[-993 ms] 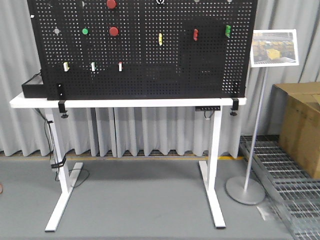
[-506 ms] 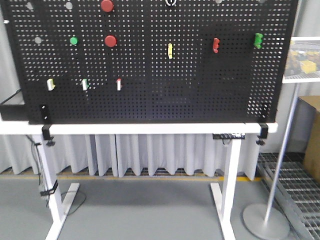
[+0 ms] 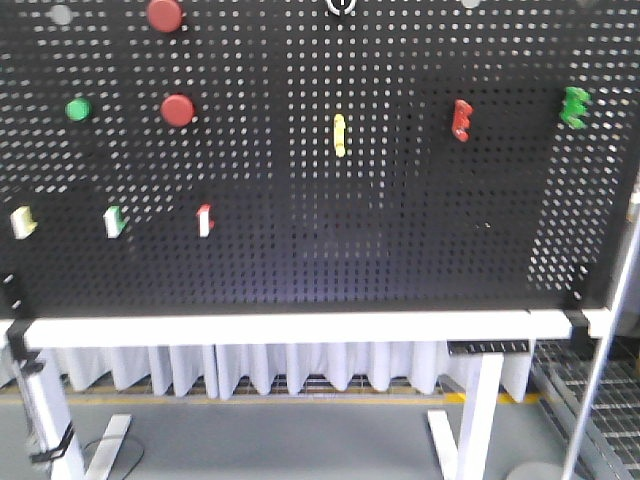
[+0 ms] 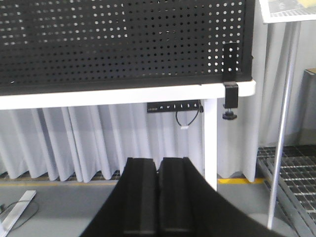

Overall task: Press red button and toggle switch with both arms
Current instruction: 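Drive the base forward up to the black pegboard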

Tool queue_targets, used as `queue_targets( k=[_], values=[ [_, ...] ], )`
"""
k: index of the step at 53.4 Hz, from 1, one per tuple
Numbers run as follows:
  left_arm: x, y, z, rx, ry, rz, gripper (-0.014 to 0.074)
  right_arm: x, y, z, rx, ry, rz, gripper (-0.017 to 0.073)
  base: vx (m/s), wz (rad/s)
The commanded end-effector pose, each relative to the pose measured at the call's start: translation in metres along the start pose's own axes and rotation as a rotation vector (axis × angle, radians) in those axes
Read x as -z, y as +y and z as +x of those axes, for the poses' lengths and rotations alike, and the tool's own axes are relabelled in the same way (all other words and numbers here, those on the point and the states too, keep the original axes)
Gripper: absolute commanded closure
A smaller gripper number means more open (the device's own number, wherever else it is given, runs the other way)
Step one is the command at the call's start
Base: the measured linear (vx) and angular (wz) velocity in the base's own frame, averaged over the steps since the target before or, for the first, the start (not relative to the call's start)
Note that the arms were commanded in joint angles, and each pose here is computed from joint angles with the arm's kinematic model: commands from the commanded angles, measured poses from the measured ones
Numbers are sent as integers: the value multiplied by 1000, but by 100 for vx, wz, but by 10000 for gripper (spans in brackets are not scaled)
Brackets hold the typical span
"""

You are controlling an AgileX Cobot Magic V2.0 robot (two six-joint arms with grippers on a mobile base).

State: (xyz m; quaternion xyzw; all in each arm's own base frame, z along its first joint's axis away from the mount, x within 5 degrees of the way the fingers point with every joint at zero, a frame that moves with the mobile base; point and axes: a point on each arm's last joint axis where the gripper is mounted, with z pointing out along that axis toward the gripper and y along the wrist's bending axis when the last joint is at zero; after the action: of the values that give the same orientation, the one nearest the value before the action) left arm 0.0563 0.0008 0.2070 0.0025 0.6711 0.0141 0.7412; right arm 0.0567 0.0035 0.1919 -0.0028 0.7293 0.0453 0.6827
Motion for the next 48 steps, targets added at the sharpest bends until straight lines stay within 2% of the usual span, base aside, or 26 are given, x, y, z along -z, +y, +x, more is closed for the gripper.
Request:
queue_targets(
  k=[1, 26, 48],
  values=[
    [0, 0, -4, 15, -76, 7, 591, 1, 1, -6, 9, -93, -15, 567, 39, -3],
    [0, 0, -4, 15, -76, 7, 591, 1, 1, -6, 9, -93, -15, 567, 32, 1],
    [0, 0, -4, 15, -76, 7, 591, 1, 1, -6, 9, -93, -15, 567, 11, 2]
  ],
)
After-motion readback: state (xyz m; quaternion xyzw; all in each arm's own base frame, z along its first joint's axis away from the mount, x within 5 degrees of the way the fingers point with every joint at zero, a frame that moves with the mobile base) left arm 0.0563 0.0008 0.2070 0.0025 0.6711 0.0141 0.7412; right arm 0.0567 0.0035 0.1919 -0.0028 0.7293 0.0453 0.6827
